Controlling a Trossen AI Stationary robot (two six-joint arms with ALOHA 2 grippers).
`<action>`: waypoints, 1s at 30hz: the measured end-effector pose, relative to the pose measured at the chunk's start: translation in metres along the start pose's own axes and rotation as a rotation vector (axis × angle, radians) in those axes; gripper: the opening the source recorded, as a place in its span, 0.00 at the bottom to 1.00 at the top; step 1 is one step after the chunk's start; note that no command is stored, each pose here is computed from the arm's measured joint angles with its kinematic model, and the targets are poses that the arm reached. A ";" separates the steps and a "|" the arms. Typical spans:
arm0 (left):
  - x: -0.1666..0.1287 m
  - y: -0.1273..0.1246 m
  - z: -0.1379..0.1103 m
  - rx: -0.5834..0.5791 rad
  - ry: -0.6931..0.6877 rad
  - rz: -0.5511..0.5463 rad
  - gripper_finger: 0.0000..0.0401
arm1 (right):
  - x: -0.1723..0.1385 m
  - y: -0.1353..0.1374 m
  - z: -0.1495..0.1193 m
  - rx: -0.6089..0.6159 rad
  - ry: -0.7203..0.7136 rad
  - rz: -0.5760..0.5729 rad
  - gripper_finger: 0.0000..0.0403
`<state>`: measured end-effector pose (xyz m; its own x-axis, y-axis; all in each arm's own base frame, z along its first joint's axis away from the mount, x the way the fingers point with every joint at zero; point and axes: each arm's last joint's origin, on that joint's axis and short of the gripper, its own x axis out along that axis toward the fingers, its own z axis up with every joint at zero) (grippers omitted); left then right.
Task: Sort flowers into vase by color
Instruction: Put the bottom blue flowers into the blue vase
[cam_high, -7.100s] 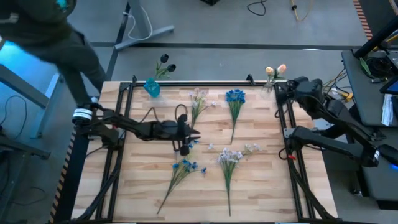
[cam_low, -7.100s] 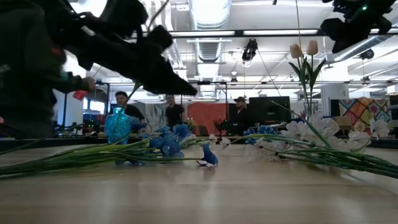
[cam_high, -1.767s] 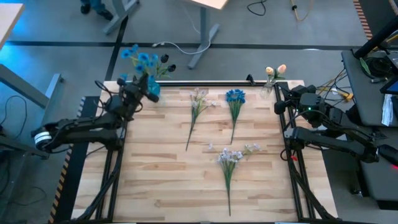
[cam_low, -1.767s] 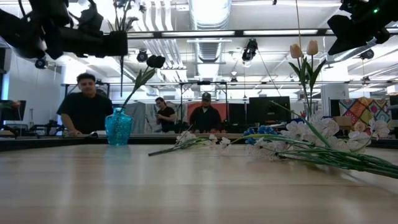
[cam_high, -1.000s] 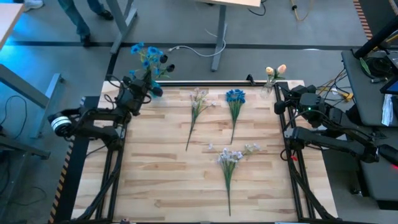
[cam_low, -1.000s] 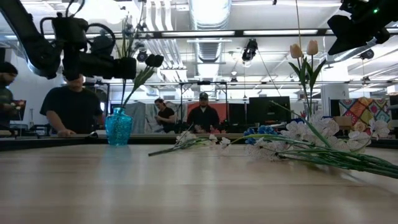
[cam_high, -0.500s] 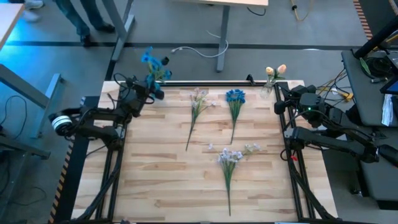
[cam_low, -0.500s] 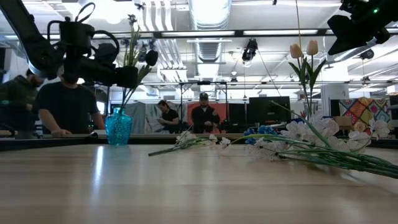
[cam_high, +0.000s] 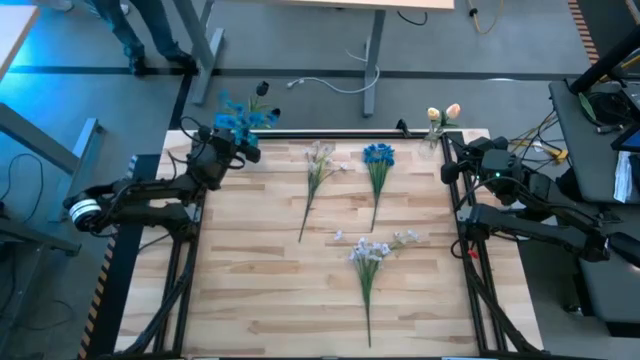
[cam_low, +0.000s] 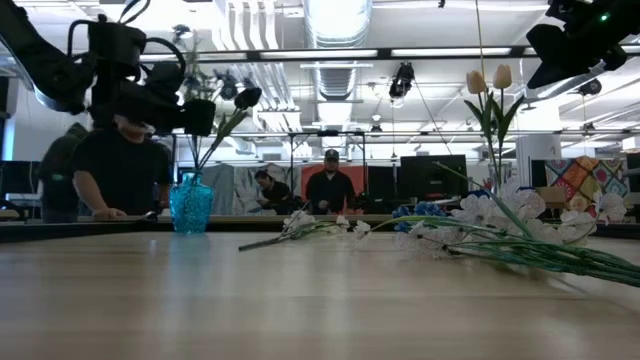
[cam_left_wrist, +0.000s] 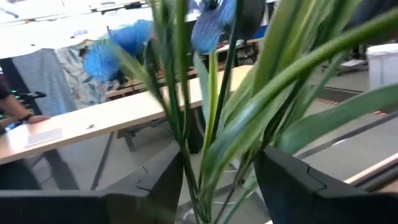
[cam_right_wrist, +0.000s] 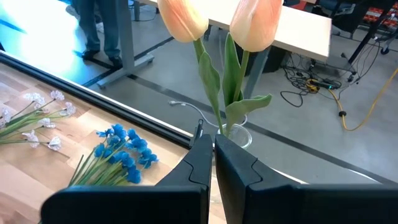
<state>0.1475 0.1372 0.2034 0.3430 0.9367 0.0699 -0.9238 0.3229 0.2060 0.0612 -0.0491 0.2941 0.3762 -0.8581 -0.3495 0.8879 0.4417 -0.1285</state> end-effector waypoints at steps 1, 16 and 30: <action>-0.001 0.001 0.001 0.005 0.003 0.007 0.45 | 0.000 0.000 0.000 0.000 0.000 0.000 0.03; -0.025 0.021 0.018 0.031 0.029 0.048 0.48 | 0.000 0.000 0.000 -0.001 0.000 0.000 0.03; -0.045 0.035 0.021 0.059 0.075 0.056 0.48 | 0.000 0.000 0.001 -0.003 -0.005 0.004 0.03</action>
<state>0.1030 0.1039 0.2283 0.2750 0.9614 0.0097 -0.9288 0.2630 0.2612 0.0615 -0.0492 0.2947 0.3810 -0.8577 -0.3452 0.8856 0.4458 -0.1302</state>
